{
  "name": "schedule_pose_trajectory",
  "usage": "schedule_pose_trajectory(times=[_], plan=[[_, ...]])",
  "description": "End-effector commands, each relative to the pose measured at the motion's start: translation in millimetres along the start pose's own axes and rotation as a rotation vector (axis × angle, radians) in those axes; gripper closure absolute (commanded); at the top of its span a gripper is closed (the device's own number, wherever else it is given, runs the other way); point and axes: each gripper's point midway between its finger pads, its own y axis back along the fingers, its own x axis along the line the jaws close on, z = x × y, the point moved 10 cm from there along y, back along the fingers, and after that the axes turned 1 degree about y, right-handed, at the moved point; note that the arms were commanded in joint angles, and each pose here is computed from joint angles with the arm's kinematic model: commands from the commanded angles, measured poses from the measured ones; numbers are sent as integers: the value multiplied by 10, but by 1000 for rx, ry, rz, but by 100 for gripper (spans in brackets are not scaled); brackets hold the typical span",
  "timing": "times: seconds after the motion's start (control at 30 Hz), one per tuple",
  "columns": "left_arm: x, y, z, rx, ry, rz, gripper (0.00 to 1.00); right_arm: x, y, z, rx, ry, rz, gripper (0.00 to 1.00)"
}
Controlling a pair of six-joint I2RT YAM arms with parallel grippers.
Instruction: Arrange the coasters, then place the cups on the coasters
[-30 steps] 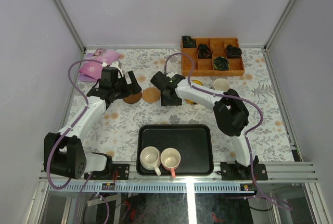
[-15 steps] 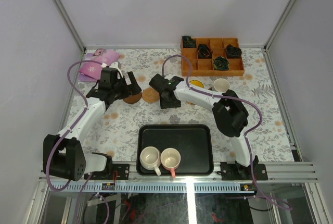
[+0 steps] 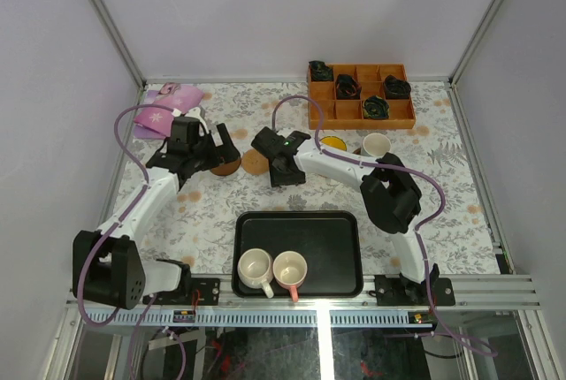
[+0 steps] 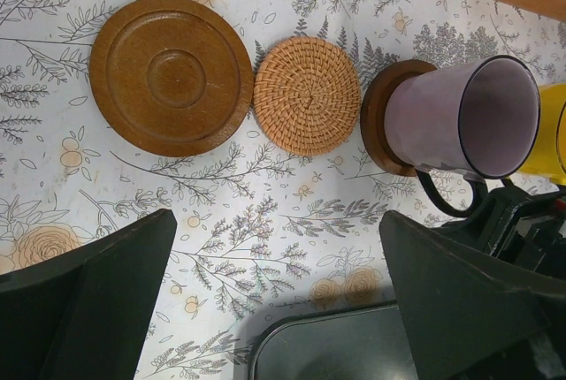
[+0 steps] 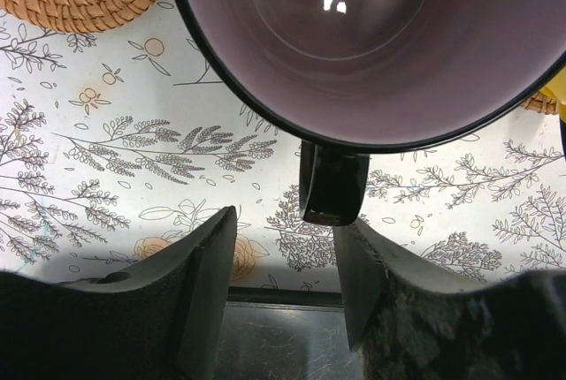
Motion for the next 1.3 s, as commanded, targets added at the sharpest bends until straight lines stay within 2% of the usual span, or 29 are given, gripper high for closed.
schedule_pose_trajectory(times=[0.0,0.2,0.33,0.37,0.57,0.77,1.07,1.27], plan=[[-56,69,21,-36,-7,-45,0,10,259,32,-44,8,36,43],[-64,137,25,-50,-16,-50,0,-52,656,-80,-117,90,44,18],[-65,165,7,-53,-12,-59,0,-199,951,-332,-131,154,95,2],[-62,169,-5,-53,-11,-62,0,-243,1019,-416,-129,166,124,0],[-71,218,-36,-56,-13,-78,0,-477,1471,-952,-126,227,291,0],[-76,258,-56,-54,-7,-83,0,-563,1644,-1497,-100,311,297,1],[-74,260,-122,-30,20,-96,0,-308,1828,-2276,-43,411,345,1],[-38,278,-203,-18,8,-96,0,-222,1876,-2472,-46,412,332,1]])
